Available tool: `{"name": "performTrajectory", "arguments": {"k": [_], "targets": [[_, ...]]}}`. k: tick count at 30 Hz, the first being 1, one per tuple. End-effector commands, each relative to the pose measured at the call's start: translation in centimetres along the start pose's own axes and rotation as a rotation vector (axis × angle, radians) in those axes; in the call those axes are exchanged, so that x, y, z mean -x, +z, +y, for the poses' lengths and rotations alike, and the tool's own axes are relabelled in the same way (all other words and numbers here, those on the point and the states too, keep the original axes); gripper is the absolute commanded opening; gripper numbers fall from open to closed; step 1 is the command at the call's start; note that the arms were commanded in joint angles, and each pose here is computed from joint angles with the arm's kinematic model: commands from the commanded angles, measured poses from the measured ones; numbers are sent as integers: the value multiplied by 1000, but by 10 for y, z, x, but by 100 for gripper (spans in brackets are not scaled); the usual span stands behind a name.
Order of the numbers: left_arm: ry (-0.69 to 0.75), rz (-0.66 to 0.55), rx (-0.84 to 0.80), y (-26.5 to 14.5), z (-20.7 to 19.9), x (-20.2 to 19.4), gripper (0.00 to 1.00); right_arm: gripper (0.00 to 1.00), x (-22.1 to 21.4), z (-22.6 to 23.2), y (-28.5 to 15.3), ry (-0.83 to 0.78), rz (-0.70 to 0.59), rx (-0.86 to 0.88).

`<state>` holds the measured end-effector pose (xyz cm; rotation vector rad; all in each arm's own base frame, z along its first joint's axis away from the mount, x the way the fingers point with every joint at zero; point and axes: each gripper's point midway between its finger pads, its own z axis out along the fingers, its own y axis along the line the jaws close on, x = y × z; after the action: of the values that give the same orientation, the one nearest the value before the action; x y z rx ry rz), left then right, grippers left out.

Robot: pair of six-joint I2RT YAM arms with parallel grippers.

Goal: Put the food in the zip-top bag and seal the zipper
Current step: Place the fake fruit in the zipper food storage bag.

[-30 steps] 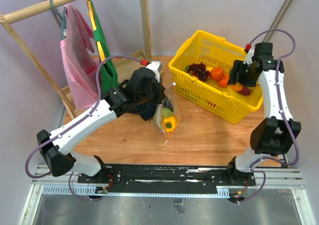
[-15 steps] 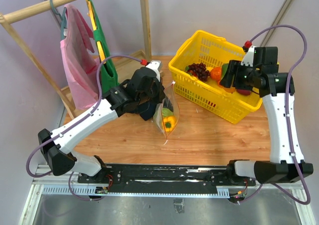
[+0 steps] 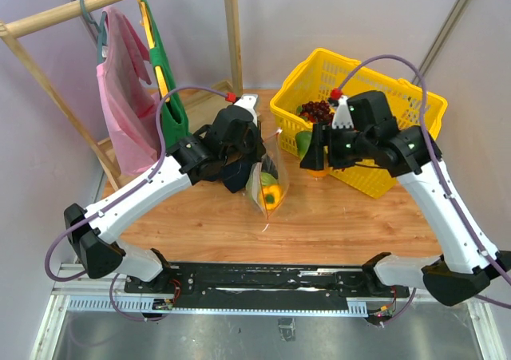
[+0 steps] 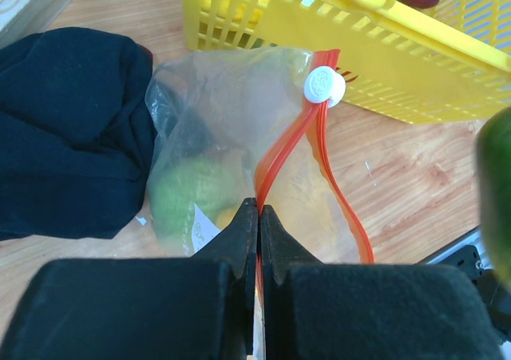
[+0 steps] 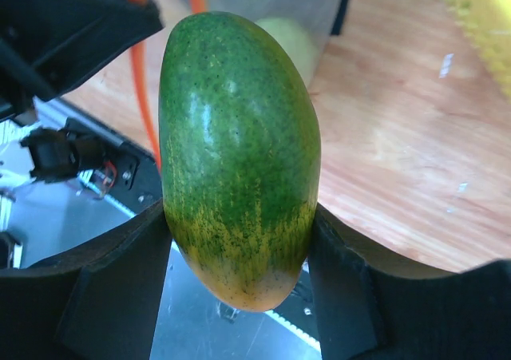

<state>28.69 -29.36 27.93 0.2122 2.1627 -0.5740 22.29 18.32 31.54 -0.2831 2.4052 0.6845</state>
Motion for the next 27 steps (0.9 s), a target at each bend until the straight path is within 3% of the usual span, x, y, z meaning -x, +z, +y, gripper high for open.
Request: {"name": "performTrajectory", "arguments": {"k": [1, 14, 19, 27], "targets": [[-22, -64, -12, -3, -7, 22, 0, 33, -22, 31, 12, 27, 98, 49], [-35, -62, -12, -2, -7, 21, 0, 36, -68, 75, 47, -9, 279, 125], [-38, -60, -16, -2, -8, 20, 0, 38, -79, 62, 61, -2, 326, 60], [-34, -63, -43, -9, -10, 18, 0, 39, -65, 40, 76, 22, 283, -44]]}}
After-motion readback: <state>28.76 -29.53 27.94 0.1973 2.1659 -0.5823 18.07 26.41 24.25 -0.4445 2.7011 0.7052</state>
